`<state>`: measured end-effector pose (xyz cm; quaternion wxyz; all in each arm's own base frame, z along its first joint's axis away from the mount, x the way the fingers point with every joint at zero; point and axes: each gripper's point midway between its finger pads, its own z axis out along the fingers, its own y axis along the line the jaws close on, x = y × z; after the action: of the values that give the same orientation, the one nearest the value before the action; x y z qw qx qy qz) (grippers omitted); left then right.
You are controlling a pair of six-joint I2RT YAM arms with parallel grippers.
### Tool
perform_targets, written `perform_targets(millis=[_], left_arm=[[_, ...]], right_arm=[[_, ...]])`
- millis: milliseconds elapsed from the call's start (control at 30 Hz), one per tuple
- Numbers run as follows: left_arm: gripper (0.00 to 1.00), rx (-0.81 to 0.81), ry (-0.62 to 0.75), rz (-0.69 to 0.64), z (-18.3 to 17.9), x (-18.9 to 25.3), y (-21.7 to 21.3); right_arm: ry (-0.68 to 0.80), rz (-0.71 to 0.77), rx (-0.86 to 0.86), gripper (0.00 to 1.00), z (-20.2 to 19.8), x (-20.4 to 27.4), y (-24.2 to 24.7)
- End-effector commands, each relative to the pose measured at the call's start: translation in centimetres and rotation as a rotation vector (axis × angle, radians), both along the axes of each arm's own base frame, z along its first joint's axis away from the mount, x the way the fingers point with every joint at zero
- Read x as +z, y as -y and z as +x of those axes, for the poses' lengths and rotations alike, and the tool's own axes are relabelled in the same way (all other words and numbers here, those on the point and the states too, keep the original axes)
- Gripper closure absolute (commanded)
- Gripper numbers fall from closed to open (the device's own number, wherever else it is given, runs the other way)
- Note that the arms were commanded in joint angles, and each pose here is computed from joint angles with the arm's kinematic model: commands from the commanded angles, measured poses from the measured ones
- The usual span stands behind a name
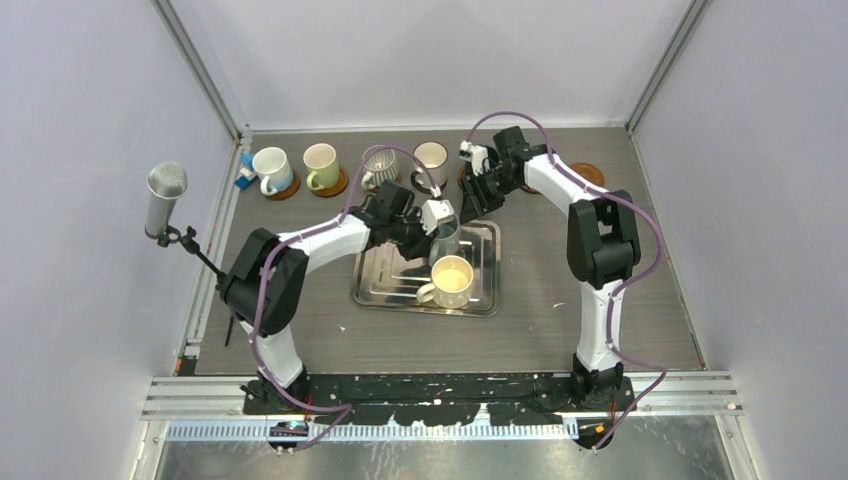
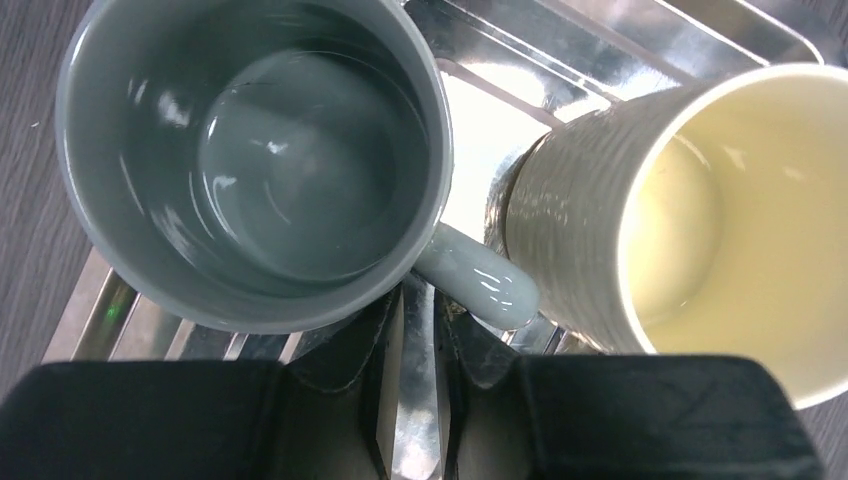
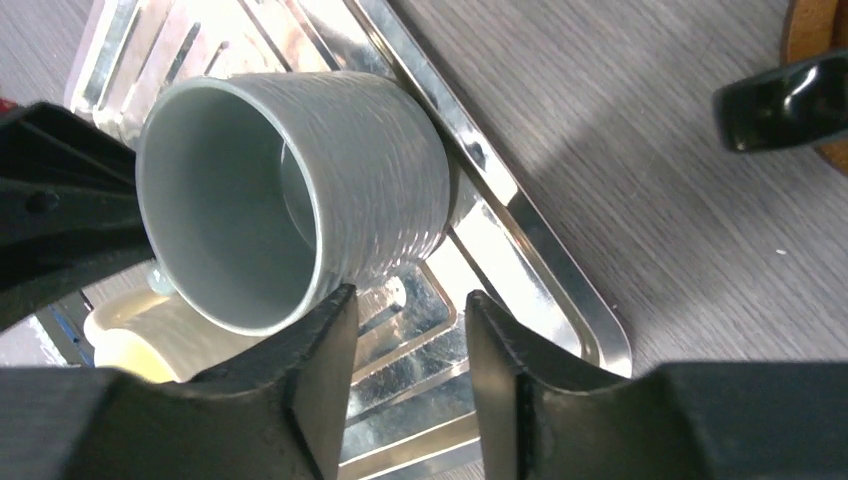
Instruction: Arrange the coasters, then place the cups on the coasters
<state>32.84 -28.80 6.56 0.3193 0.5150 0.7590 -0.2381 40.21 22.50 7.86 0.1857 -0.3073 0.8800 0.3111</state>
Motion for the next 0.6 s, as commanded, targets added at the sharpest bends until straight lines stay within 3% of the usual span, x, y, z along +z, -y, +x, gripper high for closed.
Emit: perform_targets(millis=[0,233,400,567], left_arm=[[0.79,0.045,0.067,-0.105,2.5,2.8,2.2],[0.57,0.091,0.078,-0.144,3.2,3.1,4.0],[0.54,0.179,0.098,-0.155,4.7,3.3,5.5],[0.50,0.166,0.138,-0.138,4.4,4.1,4.8]], right_arm=[[0.049,0.058,0.008,0.55,1.5,1.5,-2.4],[0.053,0.084,-0.001,0.56,2.8,1.6,-4.1],[0.073,0.076,-0.017,0.51,3.7,2.1,-3.9],[0.076,0.053,-0.046,0.42,3.4,3.3,-2.5]])
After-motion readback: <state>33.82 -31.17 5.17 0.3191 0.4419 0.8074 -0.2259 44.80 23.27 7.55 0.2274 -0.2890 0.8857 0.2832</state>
